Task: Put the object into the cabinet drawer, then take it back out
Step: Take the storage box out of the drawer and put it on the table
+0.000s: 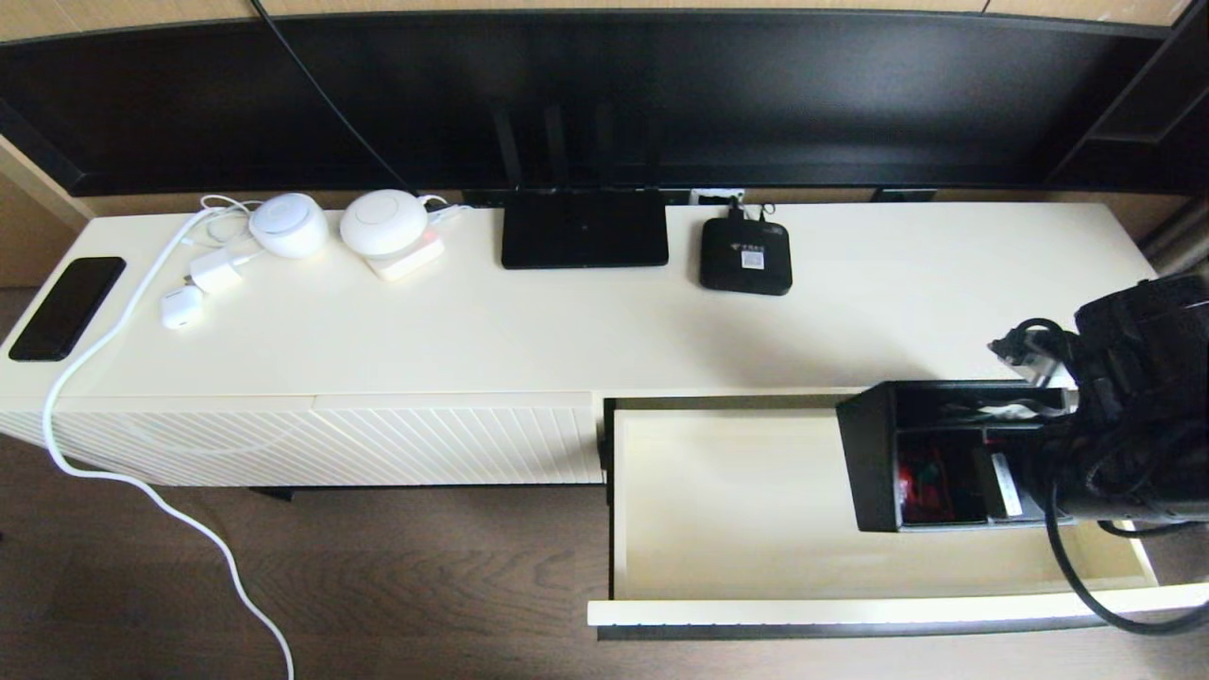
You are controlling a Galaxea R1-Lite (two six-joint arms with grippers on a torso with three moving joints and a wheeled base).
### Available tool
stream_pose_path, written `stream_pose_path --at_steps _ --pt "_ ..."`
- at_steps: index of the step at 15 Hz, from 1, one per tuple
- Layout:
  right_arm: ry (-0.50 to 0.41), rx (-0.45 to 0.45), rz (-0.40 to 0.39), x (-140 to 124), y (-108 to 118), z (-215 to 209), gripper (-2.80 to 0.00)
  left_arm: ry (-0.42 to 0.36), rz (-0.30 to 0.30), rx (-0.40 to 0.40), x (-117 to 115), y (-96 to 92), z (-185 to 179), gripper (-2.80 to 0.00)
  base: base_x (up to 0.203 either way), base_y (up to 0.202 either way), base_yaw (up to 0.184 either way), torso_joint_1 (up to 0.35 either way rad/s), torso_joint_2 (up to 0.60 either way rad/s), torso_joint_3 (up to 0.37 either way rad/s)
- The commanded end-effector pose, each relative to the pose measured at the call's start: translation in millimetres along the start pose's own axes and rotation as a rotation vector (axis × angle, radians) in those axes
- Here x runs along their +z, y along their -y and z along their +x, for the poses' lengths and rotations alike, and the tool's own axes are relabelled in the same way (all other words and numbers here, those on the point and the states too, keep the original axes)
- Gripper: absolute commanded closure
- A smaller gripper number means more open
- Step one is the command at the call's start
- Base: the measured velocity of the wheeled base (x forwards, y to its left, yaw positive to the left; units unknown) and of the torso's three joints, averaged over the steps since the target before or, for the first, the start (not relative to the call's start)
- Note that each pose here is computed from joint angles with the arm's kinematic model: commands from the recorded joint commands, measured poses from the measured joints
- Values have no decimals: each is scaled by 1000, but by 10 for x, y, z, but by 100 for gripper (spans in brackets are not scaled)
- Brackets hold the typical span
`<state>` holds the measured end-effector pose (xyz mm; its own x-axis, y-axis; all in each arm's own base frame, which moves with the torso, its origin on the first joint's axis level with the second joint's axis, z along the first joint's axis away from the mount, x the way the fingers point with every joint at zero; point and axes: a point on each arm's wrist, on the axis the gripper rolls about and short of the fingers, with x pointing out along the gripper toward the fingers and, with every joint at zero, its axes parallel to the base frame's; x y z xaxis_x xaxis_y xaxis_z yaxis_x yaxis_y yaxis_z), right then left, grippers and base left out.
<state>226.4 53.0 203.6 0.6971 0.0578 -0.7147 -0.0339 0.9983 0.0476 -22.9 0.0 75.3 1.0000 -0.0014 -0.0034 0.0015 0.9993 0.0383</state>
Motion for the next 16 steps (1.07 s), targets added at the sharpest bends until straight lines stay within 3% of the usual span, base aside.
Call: stream_pose_path --at_steps 1,4,8,16 --pt "64 8 9 54 17 -215 0 -2 0 0 -1 0 1 0 0 0 0 0 0 0" --pt "57 -47 9 84 35 -317 0 0 0 0 1 0 -1 0 0 0 0 0 0 0" --pt "74 -45 9 132 31 -366 0 0 0 0 2 0 -1 0 0 0 0 0 0 0" --pt "112 -62 35 776 -23 -157 0 -2 0 0 -1 0 1 0 0 0 0 0 0 0"
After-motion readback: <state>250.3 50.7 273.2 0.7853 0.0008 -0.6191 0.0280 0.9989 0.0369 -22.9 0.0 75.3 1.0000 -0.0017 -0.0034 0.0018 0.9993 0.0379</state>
